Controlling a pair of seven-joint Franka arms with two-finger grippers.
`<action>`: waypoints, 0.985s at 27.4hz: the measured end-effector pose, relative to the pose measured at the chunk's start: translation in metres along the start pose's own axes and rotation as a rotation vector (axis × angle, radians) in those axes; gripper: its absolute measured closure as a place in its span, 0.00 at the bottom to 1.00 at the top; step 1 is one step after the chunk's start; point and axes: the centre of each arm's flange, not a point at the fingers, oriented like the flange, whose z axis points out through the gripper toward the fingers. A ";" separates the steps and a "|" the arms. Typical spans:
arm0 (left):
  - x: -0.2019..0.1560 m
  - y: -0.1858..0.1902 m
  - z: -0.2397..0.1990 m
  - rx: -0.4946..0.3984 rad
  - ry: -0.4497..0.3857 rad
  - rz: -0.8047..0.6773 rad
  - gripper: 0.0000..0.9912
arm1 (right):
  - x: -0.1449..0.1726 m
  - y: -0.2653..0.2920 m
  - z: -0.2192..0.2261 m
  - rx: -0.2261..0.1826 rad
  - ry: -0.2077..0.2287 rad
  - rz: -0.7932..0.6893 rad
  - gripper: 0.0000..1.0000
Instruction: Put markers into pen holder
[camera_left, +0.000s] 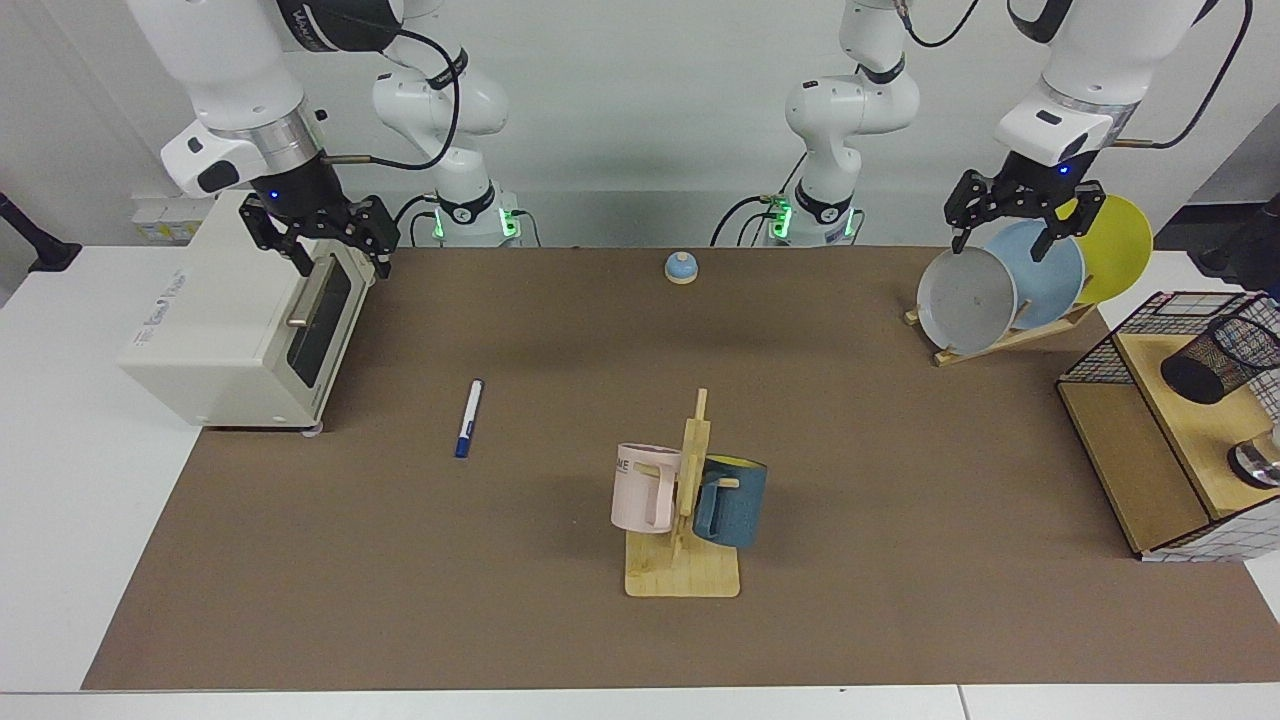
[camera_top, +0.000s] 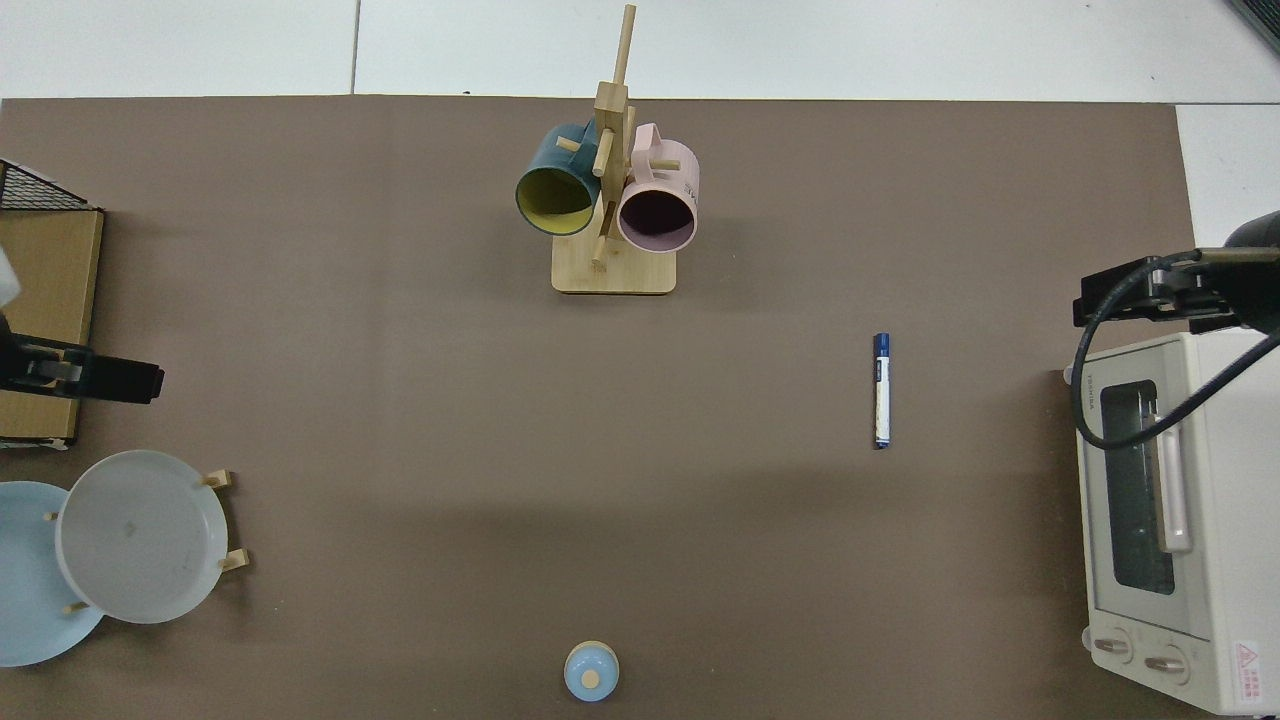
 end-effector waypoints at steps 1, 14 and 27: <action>0.000 0.000 0.000 0.000 -0.001 0.000 0.00 | 0.000 0.000 0.000 0.000 -0.001 -0.001 0.00; -0.004 0.001 0.002 -0.010 -0.030 -0.001 0.00 | 0.000 -0.010 0.014 0.003 -0.015 -0.017 0.00; -0.007 0.003 0.002 -0.024 -0.046 -0.001 0.00 | 0.006 -0.033 0.097 0.003 -0.033 -0.050 0.00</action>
